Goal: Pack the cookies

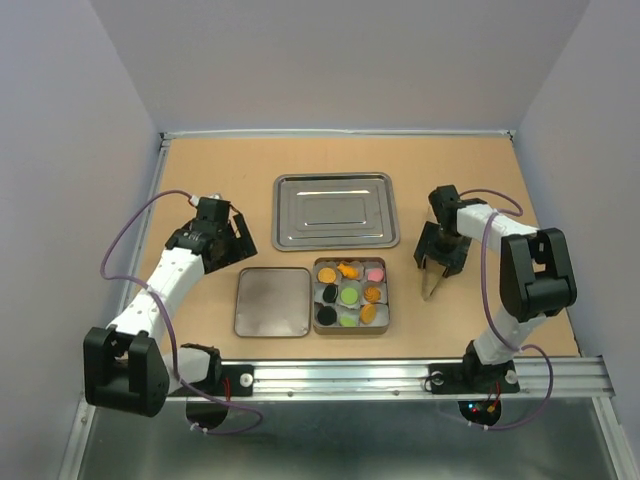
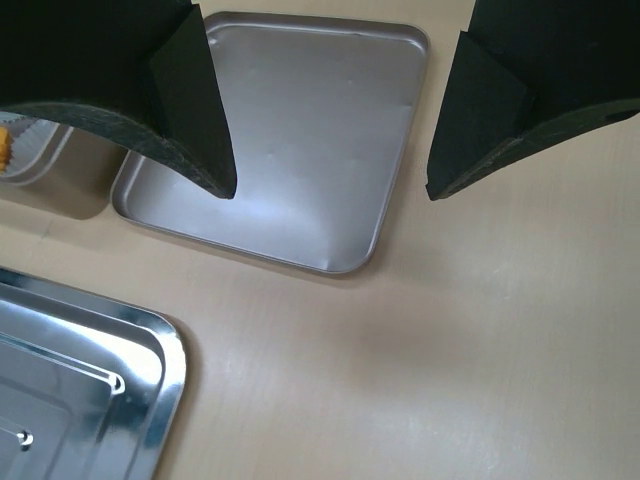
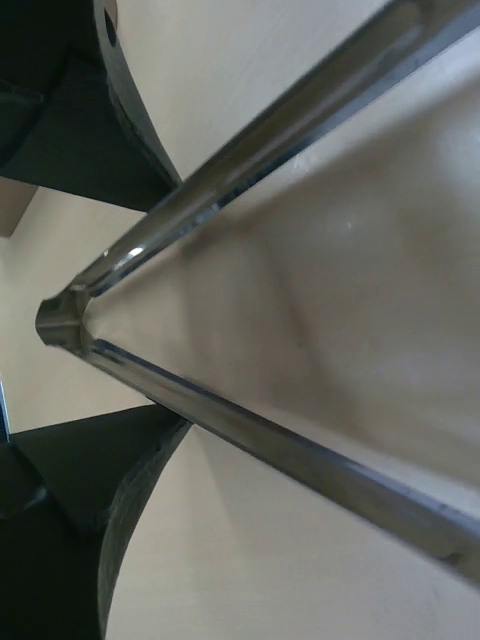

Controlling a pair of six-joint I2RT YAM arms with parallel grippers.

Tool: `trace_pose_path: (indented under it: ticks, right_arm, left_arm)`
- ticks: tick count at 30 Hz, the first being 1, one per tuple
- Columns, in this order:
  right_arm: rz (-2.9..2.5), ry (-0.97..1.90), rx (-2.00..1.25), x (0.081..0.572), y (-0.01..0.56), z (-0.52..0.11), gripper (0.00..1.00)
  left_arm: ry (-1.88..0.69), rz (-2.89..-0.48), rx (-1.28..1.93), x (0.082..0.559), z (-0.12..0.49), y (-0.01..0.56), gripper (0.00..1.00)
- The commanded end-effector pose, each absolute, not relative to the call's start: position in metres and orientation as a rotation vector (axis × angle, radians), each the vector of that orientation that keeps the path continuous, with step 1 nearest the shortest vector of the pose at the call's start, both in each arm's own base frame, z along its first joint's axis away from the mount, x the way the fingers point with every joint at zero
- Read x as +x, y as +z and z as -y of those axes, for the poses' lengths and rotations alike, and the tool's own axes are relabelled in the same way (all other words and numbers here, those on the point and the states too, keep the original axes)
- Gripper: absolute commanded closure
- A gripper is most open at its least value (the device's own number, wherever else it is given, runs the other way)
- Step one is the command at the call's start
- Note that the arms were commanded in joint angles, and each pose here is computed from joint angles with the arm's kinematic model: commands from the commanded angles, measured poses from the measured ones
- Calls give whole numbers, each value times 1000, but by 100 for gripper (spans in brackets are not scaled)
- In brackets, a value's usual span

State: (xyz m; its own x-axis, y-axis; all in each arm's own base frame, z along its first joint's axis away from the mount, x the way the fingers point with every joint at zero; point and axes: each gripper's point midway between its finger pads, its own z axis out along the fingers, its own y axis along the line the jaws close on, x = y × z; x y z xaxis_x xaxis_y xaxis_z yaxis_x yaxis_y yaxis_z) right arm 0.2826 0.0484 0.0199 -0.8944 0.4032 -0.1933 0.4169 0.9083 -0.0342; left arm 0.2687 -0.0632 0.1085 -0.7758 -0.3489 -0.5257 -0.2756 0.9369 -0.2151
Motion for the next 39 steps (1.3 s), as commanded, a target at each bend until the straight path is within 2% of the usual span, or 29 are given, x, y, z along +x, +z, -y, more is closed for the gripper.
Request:
trace_pose_path:
  ticks: [1, 10, 13, 18, 26, 37, 38, 39]
  right_arm:
    - [-2854, -158, 655, 285, 15, -36, 16]
    - [-2806, 3, 632, 287, 54, -50, 0]
    - [-2765, 139, 615, 284, 80, -64, 0]
    - [-2737, 291, 593, 271, 108, -78, 0]
    - [-2686, 489, 524, 251, 153, -96, 0]
    - [-2695, 570, 417, 231, 178, -118, 0]
    - [-2693, 566, 405, 230, 180, -118, 0]
    - [-2691, 562, 400, 229, 182, -118, 0]
  left_arm:
    - [-99, -2561, -476, 273, 52, 92, 12]
    - [-68, -2642, -538, 260, 50, 74, 22]
    - [-117, -2657, -611, 251, 56, 68, 23]
    - [-135, -2684, -715, 231, 58, 55, 34]
    - [26, -2730, -883, 205, 51, 30, 34]
    - [105, -2693, -1045, 211, 49, -6, 39]
    - [112, -2705, -1049, 207, 48, -11, 41]
    - [106, -2708, -1054, 206, 49, -14, 48]
